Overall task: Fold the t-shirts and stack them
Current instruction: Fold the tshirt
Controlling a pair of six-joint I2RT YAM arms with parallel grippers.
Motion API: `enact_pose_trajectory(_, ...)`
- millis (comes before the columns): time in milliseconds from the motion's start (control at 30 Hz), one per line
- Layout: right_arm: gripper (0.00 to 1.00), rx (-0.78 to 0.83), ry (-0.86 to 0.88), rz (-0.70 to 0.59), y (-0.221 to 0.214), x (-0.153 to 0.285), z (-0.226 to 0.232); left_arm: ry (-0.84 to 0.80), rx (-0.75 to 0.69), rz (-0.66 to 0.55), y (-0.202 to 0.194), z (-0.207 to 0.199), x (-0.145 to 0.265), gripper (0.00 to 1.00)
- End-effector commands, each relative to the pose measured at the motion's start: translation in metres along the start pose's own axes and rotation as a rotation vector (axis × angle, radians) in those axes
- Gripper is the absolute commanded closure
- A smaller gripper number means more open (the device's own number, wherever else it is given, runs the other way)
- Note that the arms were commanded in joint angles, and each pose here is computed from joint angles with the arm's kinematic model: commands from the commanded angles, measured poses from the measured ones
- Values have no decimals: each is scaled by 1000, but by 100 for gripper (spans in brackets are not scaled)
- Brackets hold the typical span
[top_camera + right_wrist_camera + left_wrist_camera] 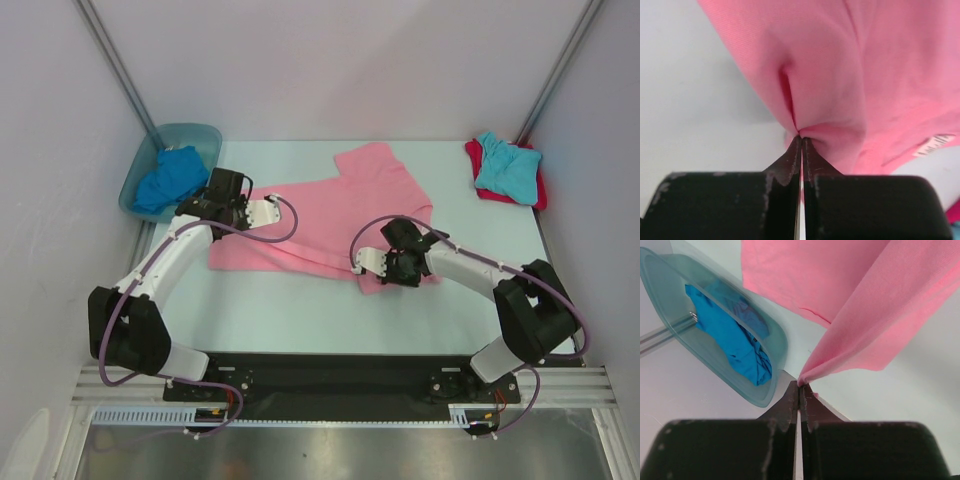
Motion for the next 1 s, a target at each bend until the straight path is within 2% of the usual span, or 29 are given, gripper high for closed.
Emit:
enact_pose_trajectory(0,100,11,-139,-45,14,30,-24,43,23,-11,2,11,10,100)
enact_pose_trajectory(233,100,22,-307,-80,24,67,-63,32,19,-23,5,12,6,100)
enact_pose_trajectory(433,100,-5,-381,-29,17,55,-89,23,21,-34,9,11,3,100)
enact_pose_trajectory(467,80,-15,-393,-35,18,51,-92,21,20,-35,9,12,2,100)
enact_pose_trajectory(567,48,-52,-401,-9,17,31,-95,27,22,-38,11,13,3,100)
enact_pose_trajectory(667,46,-77,-426,2,16,25,-98,27,17,-33,10,13,3,100)
enact_pose_trajectory(800,47,-88,-437,-32,18,41,-97,35,17,-30,9,14,6,100)
enact_pose_trajectory(900,49,-69,-384,-72,15,57,-81,34,15,-24,8,13,6,100)
enact_pose_trajectory(967,48,-36,-328,-45,6,55,-61,32,12,-21,8,12,5,100)
Point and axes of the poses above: each gripper's point midway between its finger pads, its own x axis back along the fingers, its own z axis along the line the jaws close on, y = z × x, the point moved 8 cm from there along x, back along the fingers, and after that the axes turned 13 degrees about -x, right-handed, at the moved point
